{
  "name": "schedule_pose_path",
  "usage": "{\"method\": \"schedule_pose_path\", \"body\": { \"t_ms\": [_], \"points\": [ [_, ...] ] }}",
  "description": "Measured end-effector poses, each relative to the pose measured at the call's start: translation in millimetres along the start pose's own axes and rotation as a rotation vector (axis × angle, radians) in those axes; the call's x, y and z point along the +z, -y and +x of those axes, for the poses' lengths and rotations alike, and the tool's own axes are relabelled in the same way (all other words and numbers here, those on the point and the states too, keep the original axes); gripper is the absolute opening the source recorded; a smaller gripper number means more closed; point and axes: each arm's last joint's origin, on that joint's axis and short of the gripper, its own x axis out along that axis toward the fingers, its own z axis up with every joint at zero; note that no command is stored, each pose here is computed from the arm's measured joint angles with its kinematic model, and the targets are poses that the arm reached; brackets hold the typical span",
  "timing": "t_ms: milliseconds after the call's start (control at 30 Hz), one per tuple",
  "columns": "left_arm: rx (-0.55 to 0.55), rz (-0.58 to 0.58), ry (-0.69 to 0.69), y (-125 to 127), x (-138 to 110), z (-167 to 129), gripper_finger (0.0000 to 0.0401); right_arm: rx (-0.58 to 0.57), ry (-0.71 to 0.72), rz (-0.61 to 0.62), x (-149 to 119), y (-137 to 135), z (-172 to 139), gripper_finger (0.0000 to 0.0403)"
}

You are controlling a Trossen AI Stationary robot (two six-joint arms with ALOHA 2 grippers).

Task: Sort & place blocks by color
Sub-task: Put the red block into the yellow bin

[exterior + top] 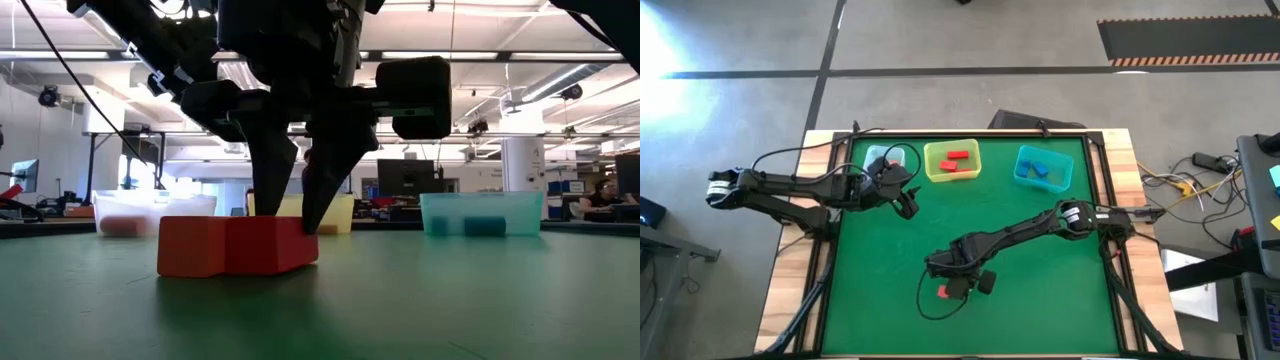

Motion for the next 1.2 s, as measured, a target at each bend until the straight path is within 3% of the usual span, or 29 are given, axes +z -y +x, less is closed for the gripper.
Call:
{"method": "schedule_pose_path", "body": {
  "t_ms": [167, 267, 433, 567, 767, 900, 1100, 1200],
  "points": [
    [0.000, -0.001, 0.000, 0.0, 0.0, 0.0, 0.0191, -0.003, -0.011, 0.013, -0.4, -0.5, -2.2, 0.0106],
    [0.000, 0.000, 0.000, 0.0, 0.0, 0.0, 0.0191, -0.044, -0.089, 0.035, -2.6, -2.2, -10.8, 0.0106],
    [0.000, -0.001, 0.001, 0.0, 0.1, -0.1, 0.0191, -0.168, -0.226, 0.134, -14.7, -0.3, -49.2, 0.0106],
    [0.000, -0.001, 0.002, 0.0, 0.1, -0.2, 0.0191, -0.260, -0.271, 0.294, -39.0, 8.0, -90.0, 0.0106],
    [0.028, -0.003, 0.010, -0.8, 0.4, -0.2, 0.0191, -0.414, -0.224, 0.678, -105.1, 32.4, -151.0, 0.0108],
    [0.029, -0.004, 0.011, -0.9, 0.4, -0.2, 0.0191, -0.502, -0.198, 0.889, -160.4, 49.9, -172.8, 0.0109],
    [0.031, -0.005, 0.012, -1.0, 0.5, -0.2, 0.0191, -0.672, -0.126, 1.047, -239.7, 76.0, -183.3, 0.0110],
    [0.031, -0.006, 0.013, -0.9, 0.6, -0.2, 0.0191, -0.696, -0.061, 1.090, -273.7, 86.6, -174.1, 0.0110]
  ]
}}
